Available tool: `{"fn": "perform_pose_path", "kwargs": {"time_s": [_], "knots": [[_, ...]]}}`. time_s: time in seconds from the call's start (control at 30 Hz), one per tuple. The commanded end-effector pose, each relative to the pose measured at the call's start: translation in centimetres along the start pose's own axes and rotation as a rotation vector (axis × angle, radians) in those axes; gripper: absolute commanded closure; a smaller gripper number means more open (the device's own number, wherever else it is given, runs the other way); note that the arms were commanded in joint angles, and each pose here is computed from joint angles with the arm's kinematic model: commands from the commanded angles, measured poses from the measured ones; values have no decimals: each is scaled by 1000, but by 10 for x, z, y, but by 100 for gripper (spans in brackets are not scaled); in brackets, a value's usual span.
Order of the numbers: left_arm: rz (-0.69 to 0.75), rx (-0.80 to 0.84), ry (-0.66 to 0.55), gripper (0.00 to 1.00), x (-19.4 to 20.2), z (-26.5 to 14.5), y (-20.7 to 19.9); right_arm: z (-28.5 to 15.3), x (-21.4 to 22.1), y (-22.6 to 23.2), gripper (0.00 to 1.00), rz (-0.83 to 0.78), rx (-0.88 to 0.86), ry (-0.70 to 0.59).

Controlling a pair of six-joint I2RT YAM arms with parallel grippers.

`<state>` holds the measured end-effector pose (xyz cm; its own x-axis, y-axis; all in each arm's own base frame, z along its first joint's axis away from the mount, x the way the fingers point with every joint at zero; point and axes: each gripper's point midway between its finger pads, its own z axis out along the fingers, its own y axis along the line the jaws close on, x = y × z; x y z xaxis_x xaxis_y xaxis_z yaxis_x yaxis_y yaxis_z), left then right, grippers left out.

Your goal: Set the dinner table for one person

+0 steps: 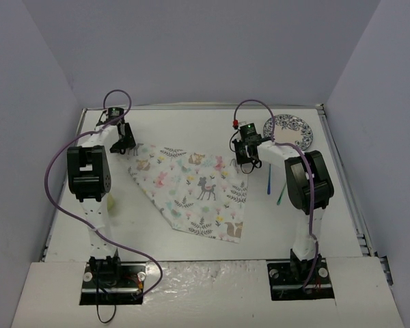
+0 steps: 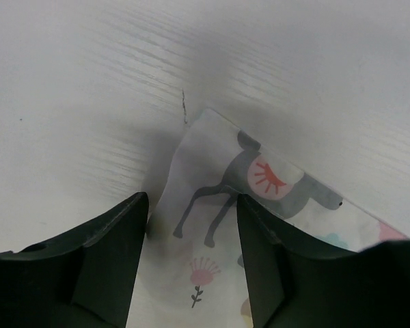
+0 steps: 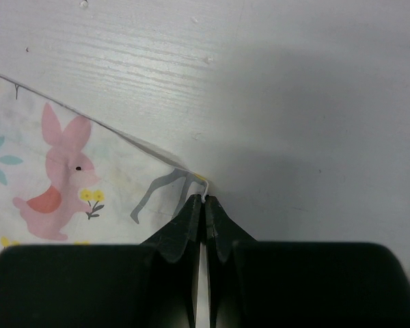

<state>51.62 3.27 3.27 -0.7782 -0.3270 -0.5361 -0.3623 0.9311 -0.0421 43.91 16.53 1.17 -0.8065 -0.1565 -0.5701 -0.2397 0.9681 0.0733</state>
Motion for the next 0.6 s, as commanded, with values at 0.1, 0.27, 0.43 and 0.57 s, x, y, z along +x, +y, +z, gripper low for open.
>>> {"fn": "perform_pose_path", "kwargs": {"time_s": [0.1, 0.27, 0.43, 0.57], "knots": [[21, 100, -12, 87, -5, -1, -16, -21, -7, 9, 100, 0, -20, -22], [85, 149, -64, 100, -21, -15, -22, -37, -23, 8, 100, 7, -9, -74], [140, 212, -286, 100, -80, -95, -30, -84, -59, 2, 100, 21, 31, -209], [156, 252, -465, 100, -117, -172, -30, -148, -90, -5, 100, 44, 77, -363]]}}
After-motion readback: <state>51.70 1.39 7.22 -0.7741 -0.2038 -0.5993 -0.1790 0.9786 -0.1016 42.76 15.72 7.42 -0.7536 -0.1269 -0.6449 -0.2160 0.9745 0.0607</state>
